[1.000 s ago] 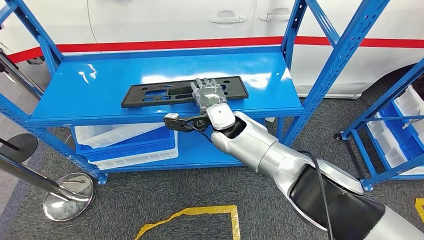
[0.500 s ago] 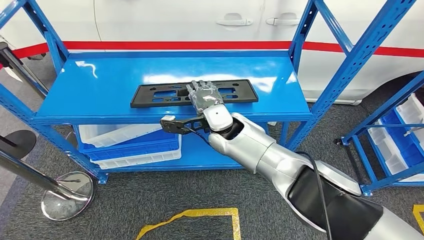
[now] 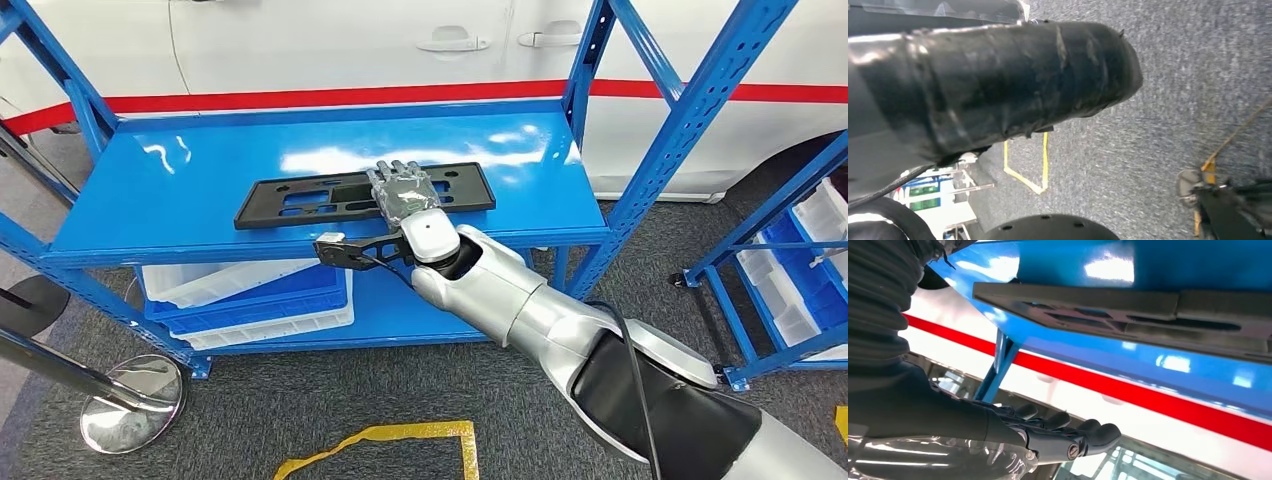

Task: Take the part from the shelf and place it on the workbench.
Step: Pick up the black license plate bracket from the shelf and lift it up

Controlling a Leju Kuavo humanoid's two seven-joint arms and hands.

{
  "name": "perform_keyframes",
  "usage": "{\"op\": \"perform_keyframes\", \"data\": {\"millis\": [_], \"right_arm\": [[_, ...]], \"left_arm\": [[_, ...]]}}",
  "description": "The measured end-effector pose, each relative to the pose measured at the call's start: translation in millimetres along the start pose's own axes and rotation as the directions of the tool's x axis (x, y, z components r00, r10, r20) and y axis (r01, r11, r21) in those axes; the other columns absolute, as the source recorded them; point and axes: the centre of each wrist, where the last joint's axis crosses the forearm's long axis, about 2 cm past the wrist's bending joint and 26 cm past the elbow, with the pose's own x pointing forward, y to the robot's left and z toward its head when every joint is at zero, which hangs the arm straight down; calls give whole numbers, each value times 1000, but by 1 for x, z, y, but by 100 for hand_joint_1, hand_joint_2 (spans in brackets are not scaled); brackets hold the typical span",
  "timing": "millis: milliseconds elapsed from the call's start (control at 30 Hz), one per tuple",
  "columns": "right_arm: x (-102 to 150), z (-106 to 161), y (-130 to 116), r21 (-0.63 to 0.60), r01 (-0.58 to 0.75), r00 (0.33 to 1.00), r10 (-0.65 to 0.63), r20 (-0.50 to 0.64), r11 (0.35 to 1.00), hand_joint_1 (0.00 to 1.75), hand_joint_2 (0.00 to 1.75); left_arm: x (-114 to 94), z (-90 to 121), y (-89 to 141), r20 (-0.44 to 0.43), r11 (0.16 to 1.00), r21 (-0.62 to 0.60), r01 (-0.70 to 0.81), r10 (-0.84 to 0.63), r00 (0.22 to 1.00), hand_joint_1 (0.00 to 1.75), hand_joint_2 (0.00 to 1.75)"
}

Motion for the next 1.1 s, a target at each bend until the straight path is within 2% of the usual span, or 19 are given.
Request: {"op": "perform_keyframes", "data": {"millis": [1100], "right_arm": [[13, 0, 2, 12, 9, 999, -10, 37, 1000, 0, 175]], "left_arm": [[1, 1, -1, 3, 1000, -4, 5, -5, 1000, 0, 0]]}}
